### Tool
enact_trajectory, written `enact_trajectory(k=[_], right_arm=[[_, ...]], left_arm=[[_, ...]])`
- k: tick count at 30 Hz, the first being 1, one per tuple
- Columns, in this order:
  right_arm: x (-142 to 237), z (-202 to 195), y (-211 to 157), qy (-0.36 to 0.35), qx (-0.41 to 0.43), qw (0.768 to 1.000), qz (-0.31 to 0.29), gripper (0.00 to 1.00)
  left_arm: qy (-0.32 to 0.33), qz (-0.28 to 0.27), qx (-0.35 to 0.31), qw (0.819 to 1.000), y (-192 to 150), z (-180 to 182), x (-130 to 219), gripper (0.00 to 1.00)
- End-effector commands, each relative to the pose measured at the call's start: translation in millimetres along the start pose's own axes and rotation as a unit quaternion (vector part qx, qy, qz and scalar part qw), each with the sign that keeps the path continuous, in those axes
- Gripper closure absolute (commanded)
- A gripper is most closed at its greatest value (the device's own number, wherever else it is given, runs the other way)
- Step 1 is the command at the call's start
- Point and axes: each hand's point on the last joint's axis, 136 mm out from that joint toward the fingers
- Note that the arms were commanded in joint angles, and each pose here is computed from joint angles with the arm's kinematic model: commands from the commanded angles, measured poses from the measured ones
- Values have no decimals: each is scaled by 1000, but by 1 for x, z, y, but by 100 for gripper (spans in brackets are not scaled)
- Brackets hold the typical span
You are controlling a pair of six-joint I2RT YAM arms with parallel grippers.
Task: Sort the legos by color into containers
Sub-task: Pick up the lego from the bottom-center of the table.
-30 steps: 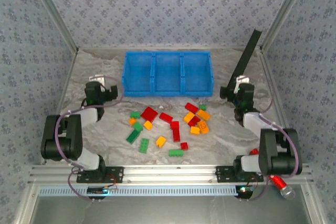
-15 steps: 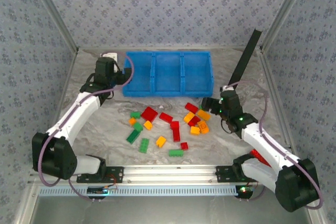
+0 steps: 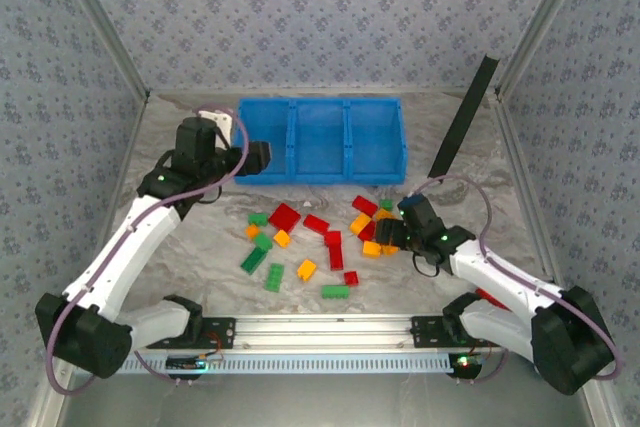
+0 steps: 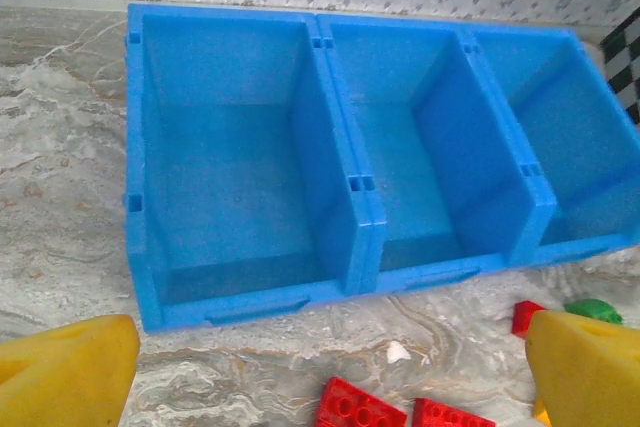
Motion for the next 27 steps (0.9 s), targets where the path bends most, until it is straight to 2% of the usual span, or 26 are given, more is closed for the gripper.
enact_trajectory(k=[1, 7, 17, 27], right_arm=[[-4, -4, -10, -12, -5, 1000, 17, 14], [-8, -2, -15, -10, 1, 1000, 26, 15], [-17, -5, -24, -26, 15, 999, 43, 25], [-23, -7, -30, -36, 20, 997, 60, 47]], left_arm=[[-30, -12, 14, 999, 7, -12, 17, 1], [-46, -35, 15, 998, 11, -16, 33, 1], [-33, -38, 12, 999, 3, -10, 38, 1], [-25, -39, 9, 999, 1, -7, 36, 1]])
Point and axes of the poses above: each hand's point on the last joint's axis, 136 mm out from that joint toward the fingers, its own x axis back along the fingers, its own z axis along the line the jaws close on, y = z × x, and after that the axes turned 4 degrees about -x, right-handed
